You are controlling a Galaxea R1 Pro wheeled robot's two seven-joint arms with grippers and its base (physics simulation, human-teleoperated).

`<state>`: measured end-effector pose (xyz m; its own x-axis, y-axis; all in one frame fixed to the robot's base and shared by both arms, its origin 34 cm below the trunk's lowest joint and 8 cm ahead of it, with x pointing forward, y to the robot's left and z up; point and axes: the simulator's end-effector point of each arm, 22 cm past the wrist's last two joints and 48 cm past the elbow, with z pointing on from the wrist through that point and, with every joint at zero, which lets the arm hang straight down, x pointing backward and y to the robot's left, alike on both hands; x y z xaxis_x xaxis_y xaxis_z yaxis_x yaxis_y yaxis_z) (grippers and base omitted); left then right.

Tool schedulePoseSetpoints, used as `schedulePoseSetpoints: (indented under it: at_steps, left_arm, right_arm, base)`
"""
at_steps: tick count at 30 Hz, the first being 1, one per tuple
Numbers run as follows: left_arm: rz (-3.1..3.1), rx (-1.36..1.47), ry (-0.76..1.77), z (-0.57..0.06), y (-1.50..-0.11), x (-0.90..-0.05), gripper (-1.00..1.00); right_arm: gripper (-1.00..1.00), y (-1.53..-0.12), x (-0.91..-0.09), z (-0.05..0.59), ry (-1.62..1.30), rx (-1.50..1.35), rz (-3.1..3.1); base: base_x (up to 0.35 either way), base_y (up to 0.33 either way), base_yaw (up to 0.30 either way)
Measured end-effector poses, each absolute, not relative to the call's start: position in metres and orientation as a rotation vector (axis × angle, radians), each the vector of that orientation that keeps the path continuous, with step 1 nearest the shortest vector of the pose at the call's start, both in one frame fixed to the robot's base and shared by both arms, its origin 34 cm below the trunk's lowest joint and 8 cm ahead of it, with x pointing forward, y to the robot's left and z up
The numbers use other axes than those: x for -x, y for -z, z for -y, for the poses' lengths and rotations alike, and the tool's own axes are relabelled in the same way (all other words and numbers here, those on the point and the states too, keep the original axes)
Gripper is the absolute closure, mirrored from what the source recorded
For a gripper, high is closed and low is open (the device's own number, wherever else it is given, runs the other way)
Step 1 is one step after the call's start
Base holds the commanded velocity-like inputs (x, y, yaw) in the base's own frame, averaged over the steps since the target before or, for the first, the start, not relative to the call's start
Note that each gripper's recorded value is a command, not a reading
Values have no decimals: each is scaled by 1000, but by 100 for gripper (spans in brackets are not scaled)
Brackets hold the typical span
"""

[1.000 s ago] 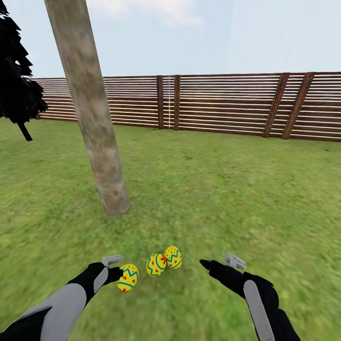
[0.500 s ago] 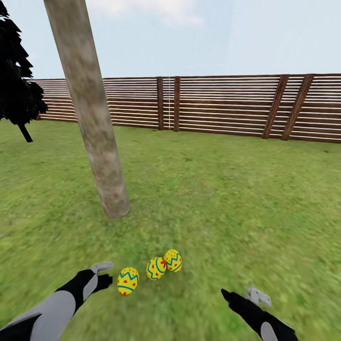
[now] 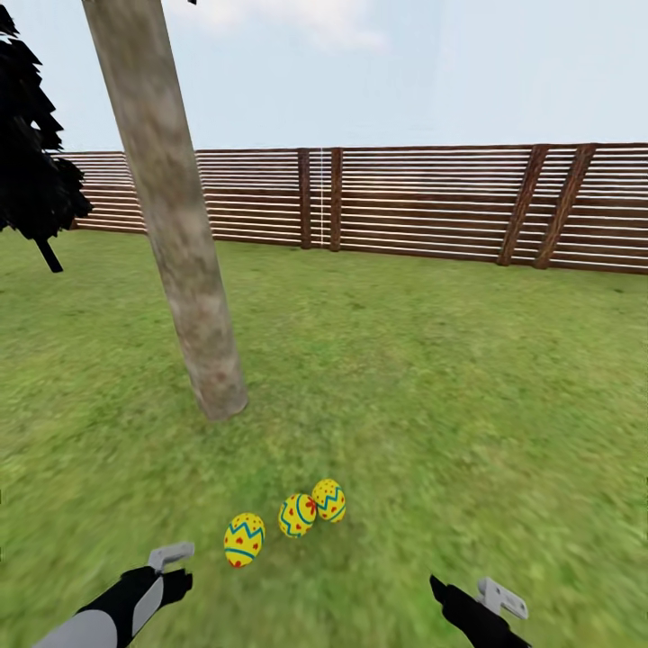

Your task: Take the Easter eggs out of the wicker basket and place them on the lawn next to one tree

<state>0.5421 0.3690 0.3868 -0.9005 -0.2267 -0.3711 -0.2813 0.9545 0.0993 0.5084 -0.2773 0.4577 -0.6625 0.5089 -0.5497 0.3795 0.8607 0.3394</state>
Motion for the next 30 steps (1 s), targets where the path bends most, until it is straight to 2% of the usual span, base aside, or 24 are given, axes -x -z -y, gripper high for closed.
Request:
schedulePoseSetpoints:
  at_steps: [7,30]
  left_arm:
    - [-2736,373,-217,-369,-394,-532,-100]
    - [-2750,365,-228,-370,-432,-523,-100]
  right_arm:
    - [-100,-471,-510,278,-251,-644,-2366]
    - [-100,-488,-490,273,-238,-666,-2445]
  base:
    - [-124,0,0]
    - [-3,0,0]
